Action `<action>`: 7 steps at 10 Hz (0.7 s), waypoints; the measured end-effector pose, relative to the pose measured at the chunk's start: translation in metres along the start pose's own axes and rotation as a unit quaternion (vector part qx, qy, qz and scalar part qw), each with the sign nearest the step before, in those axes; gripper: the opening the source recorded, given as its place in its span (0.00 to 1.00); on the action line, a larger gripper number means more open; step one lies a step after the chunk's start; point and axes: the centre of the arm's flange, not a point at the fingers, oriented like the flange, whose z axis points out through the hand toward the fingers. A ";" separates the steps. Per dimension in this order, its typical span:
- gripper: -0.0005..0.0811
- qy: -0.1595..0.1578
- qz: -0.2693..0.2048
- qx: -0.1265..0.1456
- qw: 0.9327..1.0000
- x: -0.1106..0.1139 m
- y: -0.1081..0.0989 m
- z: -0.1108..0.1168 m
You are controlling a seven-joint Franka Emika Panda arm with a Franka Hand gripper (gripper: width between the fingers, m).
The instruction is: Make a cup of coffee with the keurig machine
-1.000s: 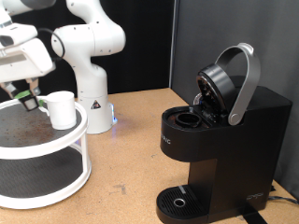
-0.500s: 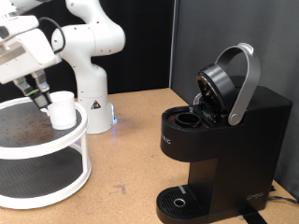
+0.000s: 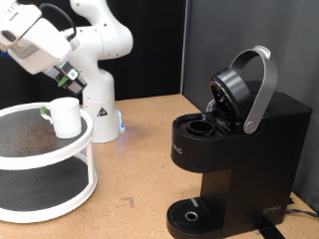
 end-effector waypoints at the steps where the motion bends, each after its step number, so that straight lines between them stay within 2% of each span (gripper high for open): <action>1: 0.58 -0.002 0.017 0.002 1.000 0.004 0.008 0.003; 2: 0.58 -0.002 0.013 0.002 1.000 0.003 0.008 0.003; 3: 0.58 0.006 0.013 0.022 1.000 0.003 0.003 0.006; 4: 0.58 0.026 0.024 0.048 0.998 0.008 -0.003 0.009; 5: 0.58 0.047 0.039 0.069 0.996 0.019 -0.005 0.012; 7: 0.58 0.065 0.055 0.075 0.994 0.049 -0.001 0.021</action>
